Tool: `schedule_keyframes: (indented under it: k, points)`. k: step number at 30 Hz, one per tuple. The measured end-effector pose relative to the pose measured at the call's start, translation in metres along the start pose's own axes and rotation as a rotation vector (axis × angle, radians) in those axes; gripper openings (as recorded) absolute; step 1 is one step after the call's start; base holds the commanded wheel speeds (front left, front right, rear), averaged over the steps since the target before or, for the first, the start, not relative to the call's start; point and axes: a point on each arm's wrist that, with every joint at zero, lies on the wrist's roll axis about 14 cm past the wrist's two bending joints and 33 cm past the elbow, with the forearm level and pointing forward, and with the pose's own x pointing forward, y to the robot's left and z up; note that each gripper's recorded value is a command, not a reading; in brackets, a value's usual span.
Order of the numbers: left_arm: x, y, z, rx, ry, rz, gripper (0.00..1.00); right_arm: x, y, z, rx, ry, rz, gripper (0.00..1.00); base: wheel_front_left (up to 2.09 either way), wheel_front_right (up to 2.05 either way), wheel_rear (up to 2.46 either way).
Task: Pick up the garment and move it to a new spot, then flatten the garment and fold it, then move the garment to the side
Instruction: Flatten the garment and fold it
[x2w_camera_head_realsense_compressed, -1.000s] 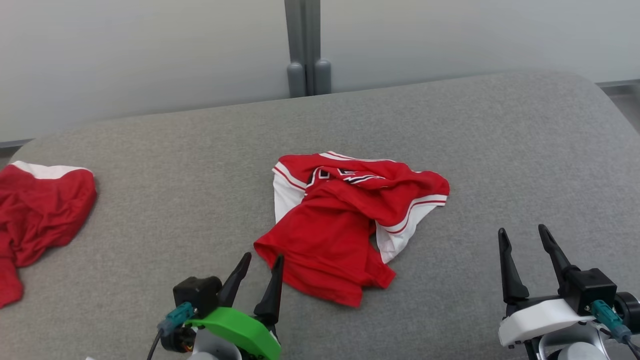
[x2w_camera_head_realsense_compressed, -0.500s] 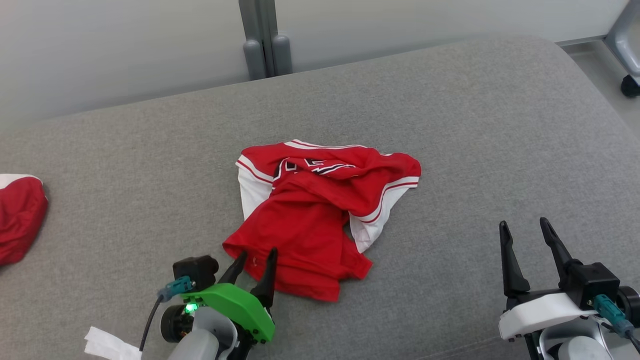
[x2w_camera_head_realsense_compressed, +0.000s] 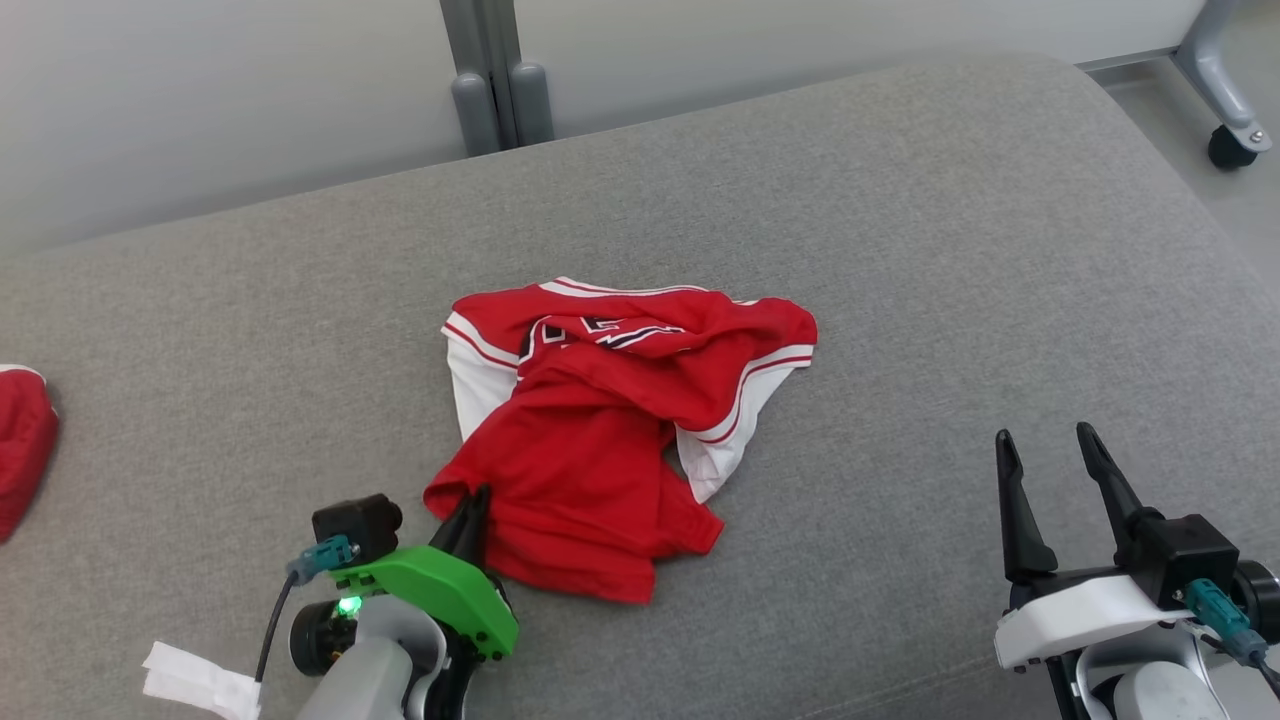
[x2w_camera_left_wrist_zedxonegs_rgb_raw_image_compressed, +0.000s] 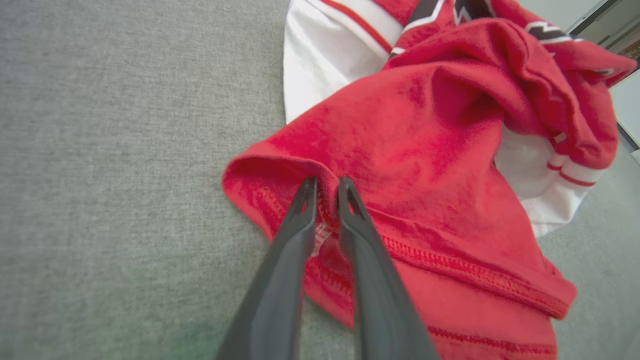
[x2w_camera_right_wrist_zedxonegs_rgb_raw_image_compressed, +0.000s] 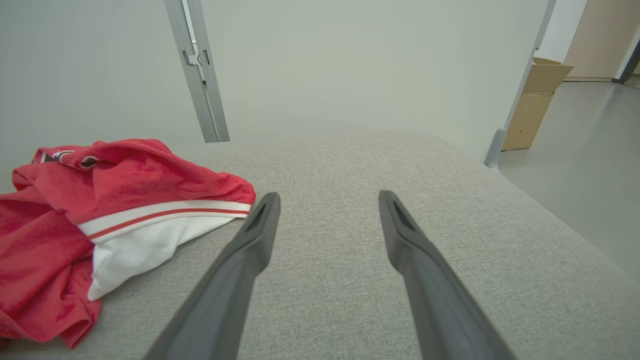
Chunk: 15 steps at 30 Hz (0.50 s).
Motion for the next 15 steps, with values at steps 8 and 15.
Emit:
schedule_keyframes:
  k: [8,15]
  points:
    - [0.013,-0.004,0.074,0.018,-0.211,-0.036,0.00,-0.004,-0.010,0.001,0.009,-0.002,-0.032,1.00,0.00,0.00,0.00]
    - [0.004,-0.038,0.189,0.114,-0.485,-0.158,0.00,-0.010,-0.012,0.002,0.026,-0.009,-0.041,1.00,0.00,0.00,0.00]
